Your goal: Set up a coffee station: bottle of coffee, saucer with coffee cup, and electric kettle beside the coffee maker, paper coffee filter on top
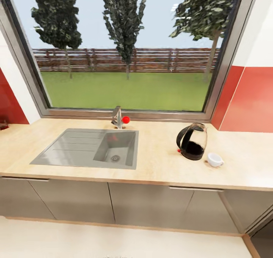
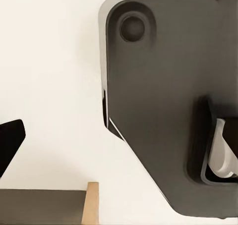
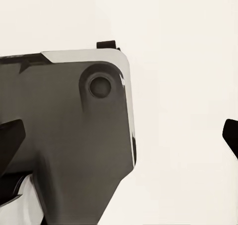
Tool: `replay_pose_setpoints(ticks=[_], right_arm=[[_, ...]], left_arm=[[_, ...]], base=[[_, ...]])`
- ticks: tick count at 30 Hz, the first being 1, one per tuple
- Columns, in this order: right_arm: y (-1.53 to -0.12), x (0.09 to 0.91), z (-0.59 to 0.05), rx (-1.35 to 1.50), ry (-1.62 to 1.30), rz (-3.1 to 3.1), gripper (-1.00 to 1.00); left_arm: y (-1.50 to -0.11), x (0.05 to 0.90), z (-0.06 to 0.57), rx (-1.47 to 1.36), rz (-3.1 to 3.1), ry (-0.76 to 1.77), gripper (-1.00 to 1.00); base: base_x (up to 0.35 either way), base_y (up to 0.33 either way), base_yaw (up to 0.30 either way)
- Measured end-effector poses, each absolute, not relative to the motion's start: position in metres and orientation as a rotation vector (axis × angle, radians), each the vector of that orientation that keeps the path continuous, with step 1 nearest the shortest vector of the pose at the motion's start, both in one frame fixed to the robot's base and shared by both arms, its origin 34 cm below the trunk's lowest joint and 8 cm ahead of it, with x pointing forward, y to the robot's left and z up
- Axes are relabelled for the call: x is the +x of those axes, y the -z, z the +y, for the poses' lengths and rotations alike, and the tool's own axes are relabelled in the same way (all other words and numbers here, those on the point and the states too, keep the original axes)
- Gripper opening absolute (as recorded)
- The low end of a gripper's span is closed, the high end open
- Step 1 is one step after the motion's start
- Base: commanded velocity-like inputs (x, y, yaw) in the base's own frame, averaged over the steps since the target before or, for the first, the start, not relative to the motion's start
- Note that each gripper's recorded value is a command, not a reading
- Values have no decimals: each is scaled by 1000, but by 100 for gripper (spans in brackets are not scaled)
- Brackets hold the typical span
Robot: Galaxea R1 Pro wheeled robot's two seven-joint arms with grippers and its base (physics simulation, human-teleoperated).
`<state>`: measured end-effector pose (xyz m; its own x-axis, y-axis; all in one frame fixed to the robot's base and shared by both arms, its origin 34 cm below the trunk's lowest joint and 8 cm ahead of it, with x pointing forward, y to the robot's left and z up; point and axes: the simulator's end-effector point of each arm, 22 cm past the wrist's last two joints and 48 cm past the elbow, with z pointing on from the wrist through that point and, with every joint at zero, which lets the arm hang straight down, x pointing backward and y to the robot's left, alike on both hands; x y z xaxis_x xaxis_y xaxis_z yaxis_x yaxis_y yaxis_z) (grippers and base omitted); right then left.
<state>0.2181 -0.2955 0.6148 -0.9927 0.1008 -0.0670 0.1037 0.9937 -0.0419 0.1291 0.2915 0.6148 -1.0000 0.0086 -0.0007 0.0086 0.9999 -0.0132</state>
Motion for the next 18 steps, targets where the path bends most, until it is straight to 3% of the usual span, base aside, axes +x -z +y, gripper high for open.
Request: replay_pose_setpoints(ticks=[3,8,13,18], right_arm=[[-615,218,-297,157,73,3071,100],[-621,259,-301,120,80,2885,100],[-674,370,-237,71,-19,2390,100],[-719,408,-206,74,-55,2136,100]], left_arm=[[-615,129,291,15,3142,21,100],[-615,129,290,16,3140,23,100],[-615,137,290,12,3125,22,100],[-615,144,289,14,3111,22,100]], base=[[0,0,215],[0,0,39],[0,0,1],[0,0,0]])
